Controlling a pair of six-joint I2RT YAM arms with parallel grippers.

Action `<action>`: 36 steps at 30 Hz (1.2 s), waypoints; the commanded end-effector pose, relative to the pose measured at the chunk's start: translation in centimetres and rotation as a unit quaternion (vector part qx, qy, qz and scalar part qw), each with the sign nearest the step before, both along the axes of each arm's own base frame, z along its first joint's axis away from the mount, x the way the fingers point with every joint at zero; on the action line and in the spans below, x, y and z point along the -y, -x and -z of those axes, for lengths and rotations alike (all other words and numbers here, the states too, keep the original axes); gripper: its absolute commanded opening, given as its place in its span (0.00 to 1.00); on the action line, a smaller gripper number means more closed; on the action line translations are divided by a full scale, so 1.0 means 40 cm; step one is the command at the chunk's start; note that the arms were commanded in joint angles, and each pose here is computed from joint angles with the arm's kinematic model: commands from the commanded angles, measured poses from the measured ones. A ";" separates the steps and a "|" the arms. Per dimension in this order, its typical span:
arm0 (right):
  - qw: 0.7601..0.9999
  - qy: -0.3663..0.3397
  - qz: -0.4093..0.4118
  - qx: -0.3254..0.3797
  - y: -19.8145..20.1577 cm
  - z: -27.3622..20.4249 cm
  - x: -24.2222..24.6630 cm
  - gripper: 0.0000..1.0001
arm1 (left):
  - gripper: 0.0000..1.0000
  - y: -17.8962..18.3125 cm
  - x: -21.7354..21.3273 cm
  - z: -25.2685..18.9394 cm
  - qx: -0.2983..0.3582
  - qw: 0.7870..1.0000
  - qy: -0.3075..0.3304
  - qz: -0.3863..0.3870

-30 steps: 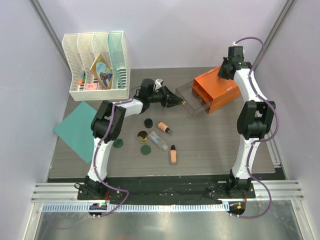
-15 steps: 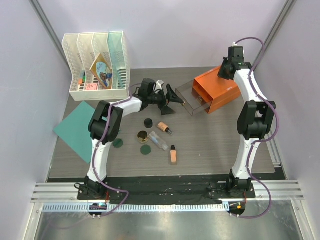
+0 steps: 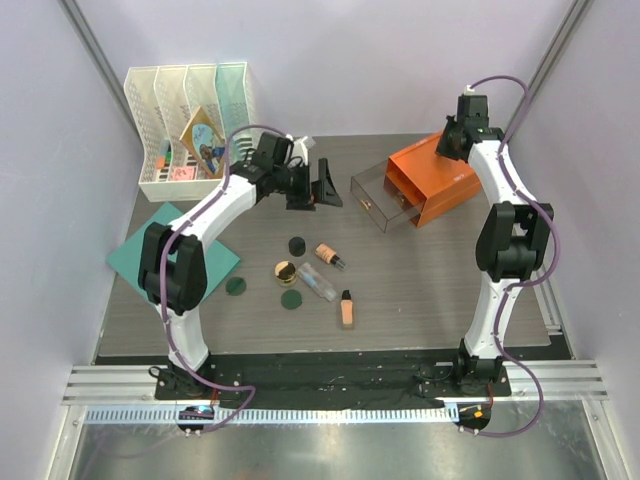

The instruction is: Organize the makeup

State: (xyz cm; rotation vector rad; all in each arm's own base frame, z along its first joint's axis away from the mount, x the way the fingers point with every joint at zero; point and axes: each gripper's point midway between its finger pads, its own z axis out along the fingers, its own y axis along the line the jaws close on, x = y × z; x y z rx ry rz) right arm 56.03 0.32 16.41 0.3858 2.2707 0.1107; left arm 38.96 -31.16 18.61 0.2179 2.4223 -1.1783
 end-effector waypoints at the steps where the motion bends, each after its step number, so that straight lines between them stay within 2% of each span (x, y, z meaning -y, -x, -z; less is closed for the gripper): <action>1: 0.978 -0.020 -0.035 -0.204 0.189 0.266 -0.047 0.01 | 1.00 0.097 -0.091 0.106 0.012 0.984 -0.166 0.070; 5: 0.977 -0.015 -0.038 -0.211 0.202 0.278 -0.046 0.01 | 1.00 0.125 -0.110 0.165 0.022 0.965 -0.241 0.098; 14: 0.976 -0.020 -0.042 -0.211 0.203 0.278 -0.050 0.01 | 0.96 0.136 -0.061 0.243 0.040 0.946 -0.290 0.140; 19: 0.976 -0.022 -0.044 -0.213 0.206 0.280 -0.052 0.01 | 0.96 0.126 -0.056 0.289 0.074 0.920 -0.346 0.170; 23: 0.975 -0.023 -0.046 -0.215 0.208 0.284 -0.054 0.01 | 0.99 0.116 -0.050 0.294 0.137 0.889 -0.379 0.218; 26: 0.975 -0.022 -0.047 -0.216 0.210 0.287 -0.054 0.01 | 1.00 0.115 -0.044 0.295 0.164 0.872 -0.393 0.242; 29: 0.974 -0.020 -0.046 -0.219 0.212 0.290 -0.051 0.01 | 1.00 0.123 -0.033 0.298 0.171 0.871 -0.386 0.251; 36: 0.974 -0.019 -0.046 -0.221 0.213 0.297 -0.050 0.01 | 1.00 0.171 0.021 0.336 0.191 0.848 -0.394 0.297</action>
